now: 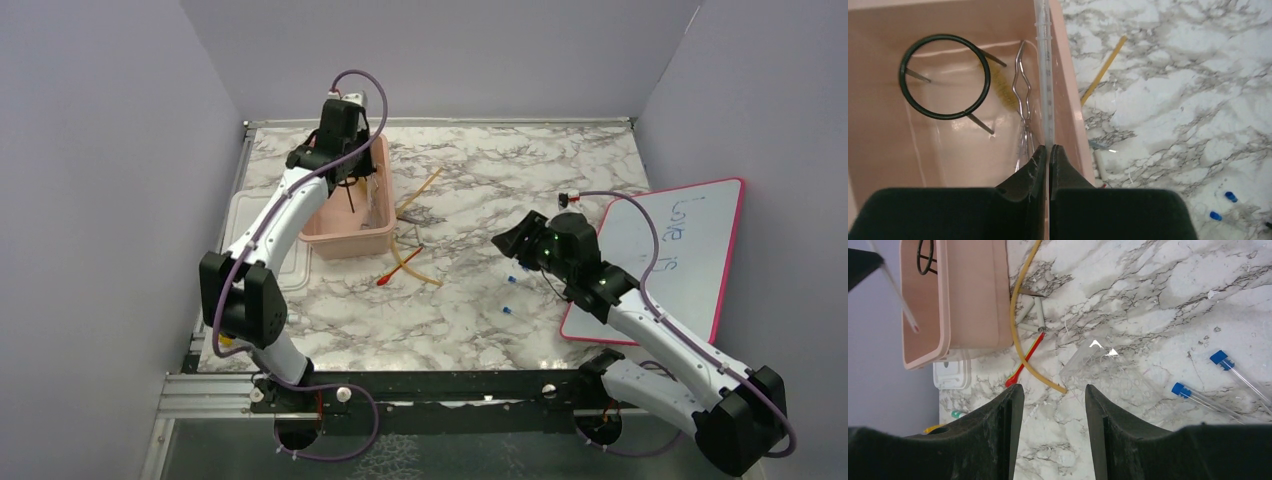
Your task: Organize the chemistry lab equipment
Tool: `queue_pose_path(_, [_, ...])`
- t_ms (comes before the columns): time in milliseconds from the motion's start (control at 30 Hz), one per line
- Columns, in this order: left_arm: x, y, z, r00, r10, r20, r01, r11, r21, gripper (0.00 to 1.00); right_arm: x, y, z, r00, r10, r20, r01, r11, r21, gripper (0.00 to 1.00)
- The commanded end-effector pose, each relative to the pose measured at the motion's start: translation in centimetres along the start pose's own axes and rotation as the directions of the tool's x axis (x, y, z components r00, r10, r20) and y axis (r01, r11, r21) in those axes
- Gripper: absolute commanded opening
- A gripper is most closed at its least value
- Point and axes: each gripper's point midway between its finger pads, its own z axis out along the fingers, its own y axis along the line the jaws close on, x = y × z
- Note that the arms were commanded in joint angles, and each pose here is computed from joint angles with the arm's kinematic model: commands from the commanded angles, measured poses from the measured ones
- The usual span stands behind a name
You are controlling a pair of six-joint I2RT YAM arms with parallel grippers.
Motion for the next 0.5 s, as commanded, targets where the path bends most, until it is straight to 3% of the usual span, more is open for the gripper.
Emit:
queue_pose_path(0, [4.8,-0.2,2.9,0.978,0.023,-0.207,-0.006,0.996,0.084,0.05,0.2,0.3,0.3,1.0,-0.006,-0.005,0.006,1.0,-0.028,0.53])
queue_pose_path(300, [8.0,0.7,8.4,0.949,-0.034,-0.313,0.057,0.996,0.062,0.1,0.6,0.1,0.5,1.0,-0.01,-0.013,0.01,1.0,-0.029,0.53])
queue_pose_path(467, [9.3,1.4,9.0,0.94,-0.054,-0.338,0.066,0.998,0.024,0.2,0.7,-0.1,0.5,1.0,-0.015,-0.017,0.014,1.0,-0.028,0.53])
